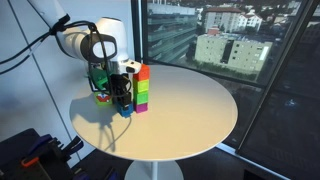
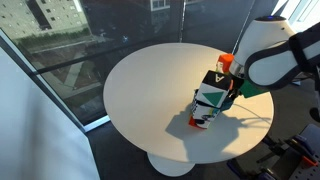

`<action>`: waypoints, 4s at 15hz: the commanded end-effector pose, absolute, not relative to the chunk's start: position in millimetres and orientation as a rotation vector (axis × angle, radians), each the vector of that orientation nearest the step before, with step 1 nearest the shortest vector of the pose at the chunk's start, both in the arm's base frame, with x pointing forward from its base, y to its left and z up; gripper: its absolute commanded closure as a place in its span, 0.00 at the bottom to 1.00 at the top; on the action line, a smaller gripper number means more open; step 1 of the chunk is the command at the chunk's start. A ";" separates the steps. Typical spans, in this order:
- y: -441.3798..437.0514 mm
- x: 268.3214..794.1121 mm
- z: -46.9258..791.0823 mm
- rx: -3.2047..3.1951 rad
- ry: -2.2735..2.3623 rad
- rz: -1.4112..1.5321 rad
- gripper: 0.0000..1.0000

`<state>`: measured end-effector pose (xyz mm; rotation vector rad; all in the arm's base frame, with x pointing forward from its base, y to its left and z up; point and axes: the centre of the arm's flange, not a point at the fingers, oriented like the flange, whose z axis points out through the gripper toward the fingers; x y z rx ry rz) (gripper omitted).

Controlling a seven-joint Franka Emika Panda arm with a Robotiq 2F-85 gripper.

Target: Put the blue block on the orange block

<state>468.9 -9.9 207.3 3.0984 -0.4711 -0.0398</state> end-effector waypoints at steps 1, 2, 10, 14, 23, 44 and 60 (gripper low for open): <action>-16.6 476.9 215.3 3.093 -0.471 -0.076 0.66; -17.9 476.2 218.0 3.092 -0.467 -0.093 0.68; -26.6 466.6 247.7 3.084 -0.458 -0.193 0.69; -26.3 465.6 269.3 3.085 -0.455 -0.203 0.69; -23.6 476.5 328.9 3.077 -0.455 -0.207 0.69; -22.9 515.0 459.7 3.087 -0.519 -0.102 0.69; -36.4 570.6 444.3 3.027 -0.680 -0.058 0.69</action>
